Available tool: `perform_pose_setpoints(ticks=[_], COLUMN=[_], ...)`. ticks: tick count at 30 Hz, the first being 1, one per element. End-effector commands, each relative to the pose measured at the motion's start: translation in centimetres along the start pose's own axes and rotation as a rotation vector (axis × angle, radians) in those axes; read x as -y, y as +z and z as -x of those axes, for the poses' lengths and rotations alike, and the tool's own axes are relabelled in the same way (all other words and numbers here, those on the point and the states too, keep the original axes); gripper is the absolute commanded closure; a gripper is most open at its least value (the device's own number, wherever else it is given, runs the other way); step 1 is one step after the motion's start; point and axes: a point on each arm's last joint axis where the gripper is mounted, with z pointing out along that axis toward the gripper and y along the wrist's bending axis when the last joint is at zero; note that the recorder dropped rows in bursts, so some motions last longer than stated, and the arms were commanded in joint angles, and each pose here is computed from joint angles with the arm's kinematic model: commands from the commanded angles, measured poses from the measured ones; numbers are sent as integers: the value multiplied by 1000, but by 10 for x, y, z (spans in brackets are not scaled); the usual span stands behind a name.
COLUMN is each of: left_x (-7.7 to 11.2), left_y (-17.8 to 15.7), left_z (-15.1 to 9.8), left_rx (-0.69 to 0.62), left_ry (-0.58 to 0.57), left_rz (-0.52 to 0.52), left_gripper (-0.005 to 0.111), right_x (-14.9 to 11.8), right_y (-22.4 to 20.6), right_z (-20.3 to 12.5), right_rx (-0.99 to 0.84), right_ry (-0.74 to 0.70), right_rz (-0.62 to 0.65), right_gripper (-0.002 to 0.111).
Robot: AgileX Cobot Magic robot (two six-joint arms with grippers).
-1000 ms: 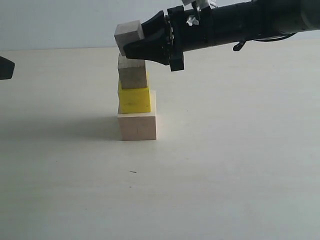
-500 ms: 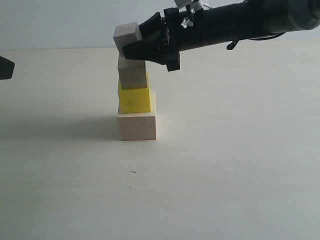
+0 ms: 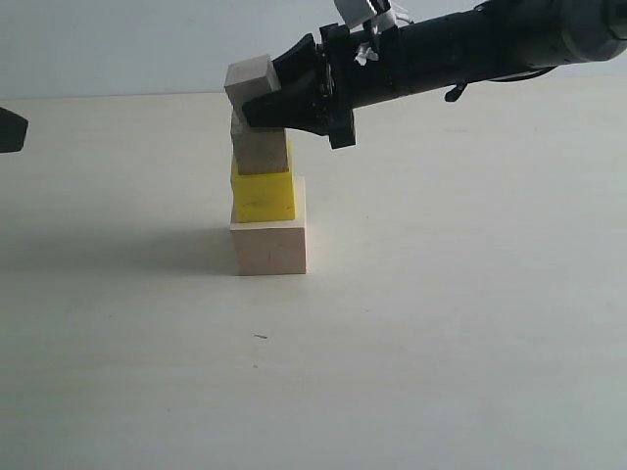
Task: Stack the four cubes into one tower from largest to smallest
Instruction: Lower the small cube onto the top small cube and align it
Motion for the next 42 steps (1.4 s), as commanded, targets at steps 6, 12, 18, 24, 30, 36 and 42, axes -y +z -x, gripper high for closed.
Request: perform_pose_setpoints(ticks=[6, 12, 18, 24, 30, 36, 42], left_x=[-1, -1, -1, -1, -1, -1, -1], left_y=[1, 1, 1, 1, 1, 1, 1], left_z=[0, 0, 0, 0, 0, 1, 1], left_rx=[7, 9, 9, 11, 12, 14, 14], left_ry=[-3, 6, 6, 6, 10, 10, 12], left_rz=[4, 5, 5, 6, 7, 8, 8], left_gripper=[81, 81, 81, 81, 81, 81, 81], right_x=[0, 0, 0, 0, -3, -4, -10], right_y=[1, 1, 1, 0, -3, -4, 8], right_z=[1, 2, 2, 4, 15, 13, 16], right_rx=[8, 11, 11, 17, 16, -5, 2], right_ry=[10, 11, 9, 7, -23, -23, -60], right_rz=[8, 6, 6, 2, 1, 12, 38], right_gripper=[108, 108, 108, 108, 108, 108, 108])
